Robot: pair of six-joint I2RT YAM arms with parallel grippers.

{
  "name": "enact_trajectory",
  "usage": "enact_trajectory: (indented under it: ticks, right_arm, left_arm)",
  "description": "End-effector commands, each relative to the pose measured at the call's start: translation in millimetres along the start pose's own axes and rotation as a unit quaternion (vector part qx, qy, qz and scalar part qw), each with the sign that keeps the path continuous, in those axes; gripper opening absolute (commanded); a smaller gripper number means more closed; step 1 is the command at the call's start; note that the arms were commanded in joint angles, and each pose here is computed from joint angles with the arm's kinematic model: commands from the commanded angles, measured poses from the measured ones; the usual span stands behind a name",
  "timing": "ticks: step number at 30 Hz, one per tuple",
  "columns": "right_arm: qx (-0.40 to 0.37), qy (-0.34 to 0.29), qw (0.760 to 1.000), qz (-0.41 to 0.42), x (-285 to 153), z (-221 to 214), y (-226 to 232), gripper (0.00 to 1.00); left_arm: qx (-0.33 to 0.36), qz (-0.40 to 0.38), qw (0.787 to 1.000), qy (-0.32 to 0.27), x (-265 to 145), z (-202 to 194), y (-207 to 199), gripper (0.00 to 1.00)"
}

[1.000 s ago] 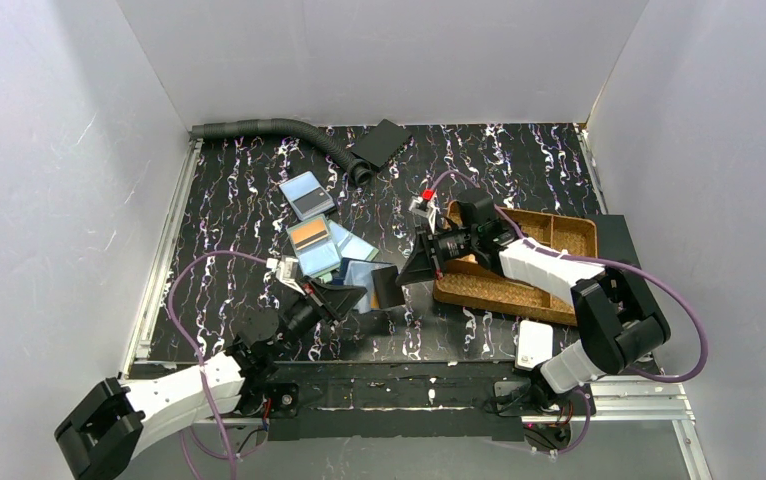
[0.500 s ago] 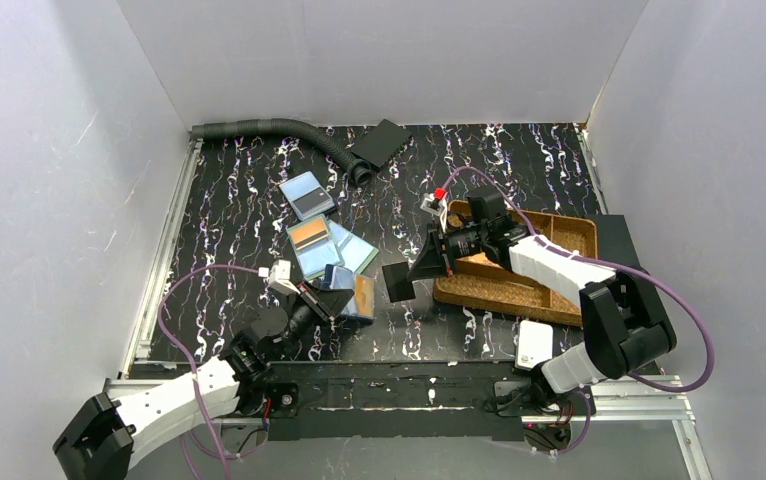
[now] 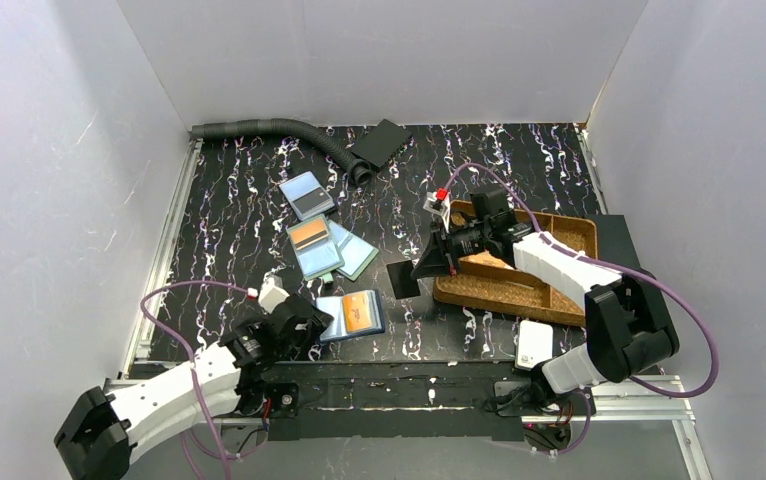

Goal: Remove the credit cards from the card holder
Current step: Remove the credit card from the card holder.

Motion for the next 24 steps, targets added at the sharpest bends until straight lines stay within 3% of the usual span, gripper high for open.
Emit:
enact_trajectory:
  ticks: [1,3,7,13,18,21,23,24]
  right_arm:
    - [-0.075,0.012,0.997,-0.020,-11.8,21.8,6.2,0.01]
    - [-0.093,0.022,0.995,-0.025,-15.2,23.5,8.1,0.01]
    - [-0.130,0.034,0.990,-0.036,-22.1,25.3,13.5,0.01]
    - [-0.171,0.050,0.983,-0.039,-29.8,26.8,21.2,0.01]
    - [-0.203,0.040,0.978,-0.002,-31.3,26.5,33.1,0.01]
    - [-0.211,0.023,0.977,0.035,-30.4,26.1,42.5,0.01]
    - [-0.205,0.010,0.977,0.052,-30.7,27.2,46.7,0.01]
    - [-0.197,0.006,0.979,0.057,-30.7,27.3,47.8,0.01]
  left_arm:
    - [0.040,0.167,0.985,-0.018,-22.3,10.7,52.5,0.57]
    - [0.048,0.162,0.986,-0.003,-27.5,9.6,49.6,0.65]
    - [0.084,0.125,0.988,0.023,-41.8,11.3,38.5,0.71]
    - [0.184,-0.069,0.979,0.061,-74.5,14.8,-4.7,0.74]
    - [0.173,-0.289,0.940,0.056,-98.0,11.9,-58.0,0.80]
    - [0.148,-0.408,0.897,0.083,-101.4,-1.8,-87.3,0.81]
    - [0.153,-0.446,0.878,0.087,-100.9,-5.7,-100.7,0.97]
    - [0.169,-0.449,0.873,0.089,-99.7,-7.0,-105.5,0.98]
Point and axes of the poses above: each gripper's point midway between its finger pads, its own x axis out along the fingers, its own y axis along the line the jaws close on, z = x × y, the point moved 6 cm from there along -x, back along the fingers, and after that the axes turned 5 degrees about -x, right-handed, at the moved point
